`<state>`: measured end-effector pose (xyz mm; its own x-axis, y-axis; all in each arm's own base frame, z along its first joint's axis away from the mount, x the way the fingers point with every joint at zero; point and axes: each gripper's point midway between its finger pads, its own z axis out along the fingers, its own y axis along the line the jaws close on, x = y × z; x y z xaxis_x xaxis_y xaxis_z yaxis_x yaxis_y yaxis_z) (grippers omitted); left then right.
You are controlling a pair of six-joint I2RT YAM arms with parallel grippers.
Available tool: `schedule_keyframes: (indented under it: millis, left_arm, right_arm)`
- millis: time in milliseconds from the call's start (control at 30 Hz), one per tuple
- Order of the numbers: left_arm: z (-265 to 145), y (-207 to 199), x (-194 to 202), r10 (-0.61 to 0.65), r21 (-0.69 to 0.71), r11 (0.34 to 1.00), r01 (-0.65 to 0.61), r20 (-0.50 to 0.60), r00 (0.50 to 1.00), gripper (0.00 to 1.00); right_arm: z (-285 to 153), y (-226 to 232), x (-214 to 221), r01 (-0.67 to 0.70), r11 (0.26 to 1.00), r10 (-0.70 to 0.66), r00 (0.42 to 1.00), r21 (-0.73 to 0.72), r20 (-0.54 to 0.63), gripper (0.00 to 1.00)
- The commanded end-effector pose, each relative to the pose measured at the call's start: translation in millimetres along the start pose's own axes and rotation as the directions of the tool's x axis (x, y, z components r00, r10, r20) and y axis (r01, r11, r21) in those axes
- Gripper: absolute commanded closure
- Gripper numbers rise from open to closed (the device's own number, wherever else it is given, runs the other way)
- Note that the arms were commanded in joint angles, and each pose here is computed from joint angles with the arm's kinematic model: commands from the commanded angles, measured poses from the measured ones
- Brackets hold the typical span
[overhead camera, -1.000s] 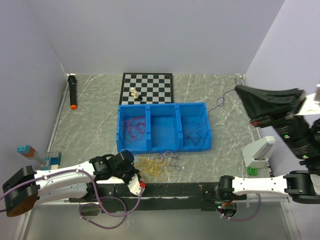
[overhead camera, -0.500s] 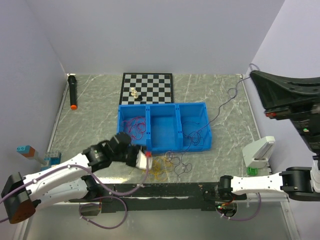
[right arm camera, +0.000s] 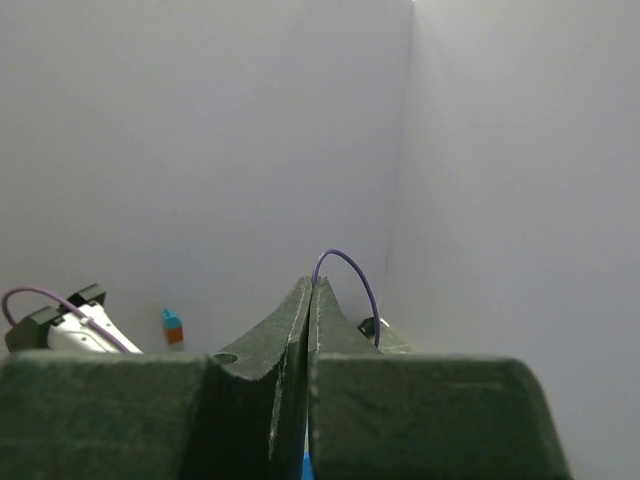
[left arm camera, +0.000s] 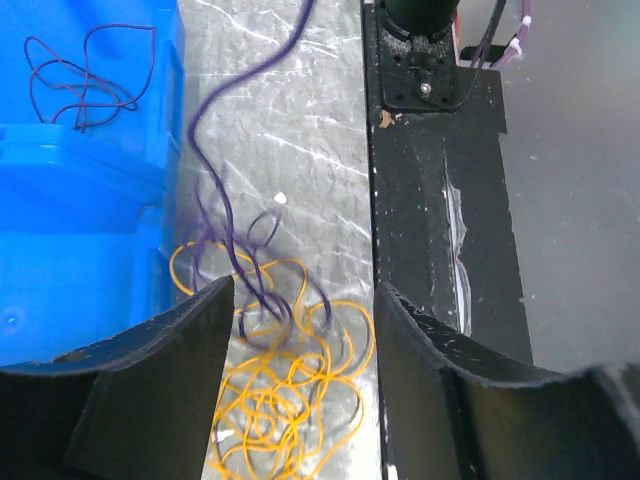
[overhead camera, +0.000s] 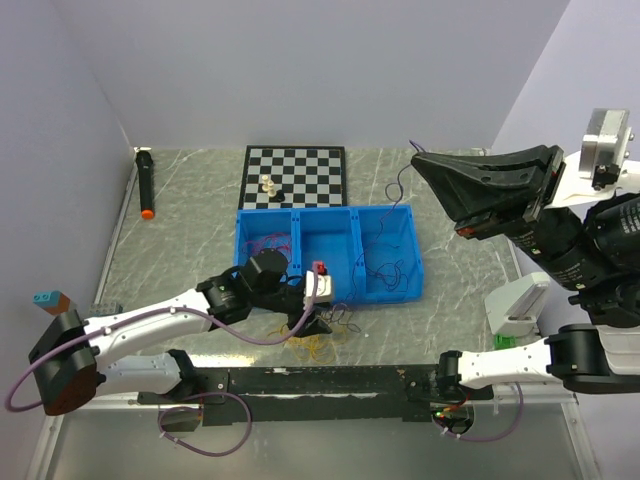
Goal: Untangle the cables
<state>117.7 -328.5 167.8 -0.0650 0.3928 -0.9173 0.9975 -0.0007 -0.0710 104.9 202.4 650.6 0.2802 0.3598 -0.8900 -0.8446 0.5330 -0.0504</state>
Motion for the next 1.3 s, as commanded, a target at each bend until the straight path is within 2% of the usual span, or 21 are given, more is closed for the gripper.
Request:
schedule_keyframes:
  millis: [0,100,167,267,367,400,667,700,767,967,1100,1133,1200,1267]
  left_arm:
    - [11.2,6.6,-15.8,0.008,-0.025,1.0,-0.006,0.09,0.996,0.36]
    - [13.8,16.3,-9.2,0.014,-0.073,0.997,-0.008,0.089,0.996,0.37]
    - [13.9,17.9,-10.4,0.017,-0.082,0.997,-0.009,0.099,0.995,0.42]
    - [13.3,16.7,-12.3,0.031,-0.079,0.997,-0.022,0.108,0.994,0.63]
    - [10.1,13.3,-3.7,0.06,-0.066,0.996,-0.054,0.079,0.995,0.95]
    - [8.4,12.6,-0.7,0.071,-0.067,0.996,-0.066,0.069,0.995,0.99]
    - [-3.2,-5.7,34.4,0.136,-0.001,0.991,-0.136,-0.007,0.991,0.9]
    - [-4.3,-6.9,36.1,0.145,0.003,0.989,-0.145,-0.009,0.989,0.84]
    - [-7.2,-10.3,43.0,0.144,0.012,0.99,-0.143,-0.028,0.989,0.55]
    - [-7.0,-13.0,44.7,0.15,0.024,0.988,-0.149,-0.016,0.989,0.54]
    - [-5.1,-11.8,45.3,0.17,0.018,0.985,-0.17,-0.004,0.985,0.67]
    - [-4.8,-11.4,46.1,0.179,0.016,0.984,-0.179,-0.003,0.984,0.67]
    - [-3.4,-12.0,45.9,0.192,0.015,0.981,-0.192,0.0,0.981,0.64]
    - [-2.3,-12.9,46.7,0.202,0.017,0.979,-0.202,-0.001,0.979,0.55]
  right_arm:
    - [-5.1,2.6,-33.0,-0.034,0.999,0.037,0.996,-0.039,0.085,1.0]
    - [-4.9,4.0,-37.5,-0.033,0.998,0.038,0.995,-0.05,0.091,1.0]
    - [-5.4,4.6,-39.9,-0.032,0.998,0.038,0.995,-0.056,0.097,1.0]
    - [-7.3,3.8,-44.0,-0.026,0.998,0.032,0.994,-0.058,0.108,1.0]
    - [-12.5,-4.7,-53.7,-0.007,1.0,0.011,0.992,-0.029,0.129,1.0]
    - [-14.4,-7.6,-56.7,0.001,1.0,0.002,0.991,-0.019,0.135,1.0]
    - [-31.2,-39.9,-82.5,0.072,0.991,-0.091,0.981,0.111,0.173,1.0]
    - [-31.3,-42.6,-83.8,0.081,0.989,-0.102,0.98,0.125,0.171,1.0]
    - [-31.5,-44.6,-86.9,0.084,0.987,-0.108,0.978,0.135,0.18,1.0]
    - [-24.2,-42.1,-86.0,0.095,0.987,-0.117,0.978,0.131,0.173,1.0]
    - [-23.9,-42.7,-89.5,0.096,0.986,-0.119,0.976,0.134,0.182,1.0]
    - [-22.7,-41.6,-89.7,0.095,0.987,-0.118,0.976,0.13,0.184,1.0]
    - [-22.9,-42.6,-94.0,0.1,0.986,-0.125,0.973,0.133,0.193,1.0]
    - [-23.3,-44.9,-99.0,0.109,0.984,-0.137,0.97,0.143,0.202,1.0]
